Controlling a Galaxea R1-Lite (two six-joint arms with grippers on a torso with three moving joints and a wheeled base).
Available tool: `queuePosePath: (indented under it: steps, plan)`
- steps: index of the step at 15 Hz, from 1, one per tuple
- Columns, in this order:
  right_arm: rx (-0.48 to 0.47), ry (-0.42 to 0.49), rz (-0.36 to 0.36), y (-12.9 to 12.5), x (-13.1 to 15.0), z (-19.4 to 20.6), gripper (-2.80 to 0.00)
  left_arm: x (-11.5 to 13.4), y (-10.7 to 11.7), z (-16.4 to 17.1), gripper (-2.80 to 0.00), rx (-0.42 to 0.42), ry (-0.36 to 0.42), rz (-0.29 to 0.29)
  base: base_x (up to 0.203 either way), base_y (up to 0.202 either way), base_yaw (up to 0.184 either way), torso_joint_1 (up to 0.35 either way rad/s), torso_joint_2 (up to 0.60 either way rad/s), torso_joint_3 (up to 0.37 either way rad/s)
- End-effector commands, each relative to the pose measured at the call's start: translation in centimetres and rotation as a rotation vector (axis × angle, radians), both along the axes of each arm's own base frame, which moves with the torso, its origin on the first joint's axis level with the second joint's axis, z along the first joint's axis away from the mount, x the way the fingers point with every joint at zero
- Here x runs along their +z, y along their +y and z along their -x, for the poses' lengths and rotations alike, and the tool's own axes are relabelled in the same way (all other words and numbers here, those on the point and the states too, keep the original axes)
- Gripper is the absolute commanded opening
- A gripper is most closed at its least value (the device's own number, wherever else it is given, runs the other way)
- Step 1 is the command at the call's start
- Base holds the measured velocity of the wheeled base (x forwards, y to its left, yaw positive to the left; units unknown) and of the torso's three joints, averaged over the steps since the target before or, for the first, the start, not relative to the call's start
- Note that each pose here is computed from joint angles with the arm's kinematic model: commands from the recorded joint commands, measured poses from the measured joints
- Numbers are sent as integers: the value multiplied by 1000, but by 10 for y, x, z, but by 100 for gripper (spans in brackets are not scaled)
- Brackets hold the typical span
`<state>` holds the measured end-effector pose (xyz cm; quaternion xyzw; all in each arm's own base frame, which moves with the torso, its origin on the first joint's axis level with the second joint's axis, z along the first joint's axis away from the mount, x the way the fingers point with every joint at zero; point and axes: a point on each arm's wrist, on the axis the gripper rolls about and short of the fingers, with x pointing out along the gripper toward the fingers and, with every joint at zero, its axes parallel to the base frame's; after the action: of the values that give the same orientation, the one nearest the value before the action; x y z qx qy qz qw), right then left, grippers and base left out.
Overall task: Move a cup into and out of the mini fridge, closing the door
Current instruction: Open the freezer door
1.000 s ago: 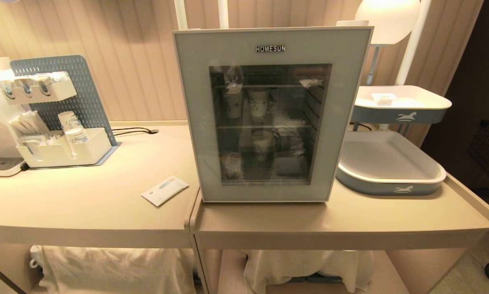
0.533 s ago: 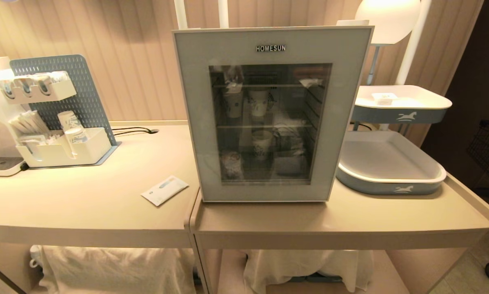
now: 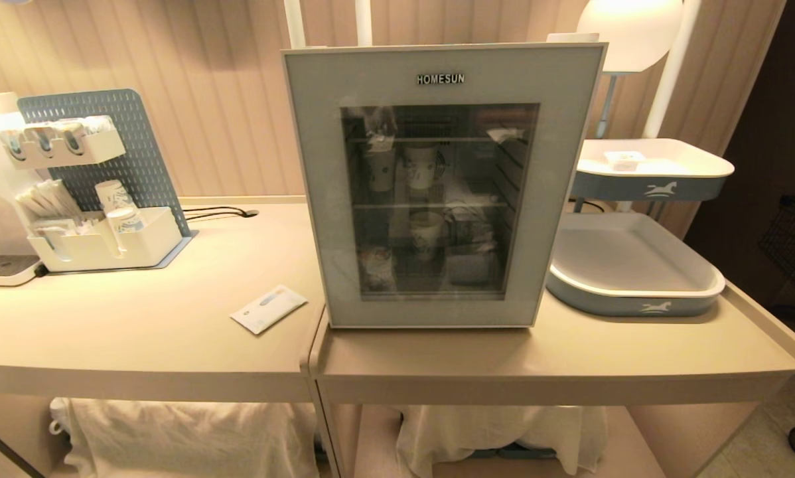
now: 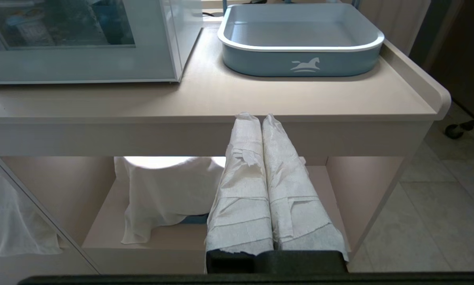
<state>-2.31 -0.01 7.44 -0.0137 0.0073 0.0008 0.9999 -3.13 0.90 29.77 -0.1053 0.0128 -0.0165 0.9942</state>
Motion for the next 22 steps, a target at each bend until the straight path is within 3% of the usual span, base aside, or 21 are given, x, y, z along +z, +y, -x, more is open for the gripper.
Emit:
queuePosePath:
  steps: [1, 3, 4, 6, 7, 10, 13, 16, 18, 22]
  plan:
    - [0, 4, 0, 0, 0, 0, -280, 11, -22, -101, 0, -52, 221, -16, 0, 0, 0, 0, 0, 0]
    - [0, 2, 0, 0, 0, 0, -280, 11, -37, -168, 0, -134, 271, 17, 0, 0, 0, 0, 0, 0]
    - [0, 1, 0, 0, 0, 0, -280, 8, -40, -204, 0, -223, 291, 53, 0, 0, 0, 0, 0, 0]
    - [0, 2, 0, 0, 0, 0, -280, -4, -30, -255, 0, -492, 299, 148, 0, 0, 0, 0, 0, 0]
    - [0, 0, -1, 0, 0, 0, -280, -14, -17, -279, 0, -594, 261, 175, 0, 0, 0, 0, 0, 0]
    - [-1, -2, 0, 0, 0, 0, -280, -50, 8, -336, 0, -753, 32, 102, 0, 0, 0, 0, 0, 0]
    - [-1, -2, 0, 0, 0, 0, -280, -96, 19, -385, 0, -849, -83, 35, 0, 0, 0, 0, 0, 0]
    - [-1, -1, -1, 0, 0, 0, -280, -120, 4, -411, 0, -924, -87, 45, 0, 0, 0, 0, 0, 0]
    - [-1, -1, -1, 0, 0, 0, -280, -127, -14, -428, 0, -909, -91, 58, 0, 0, 0, 0, 0, 0]
    - [-2, -3, -1, 0, 0, 0, -280, -143, -61, -438, 0, -798, -53, 107, 0, 0, 0, 0, 0, 0]
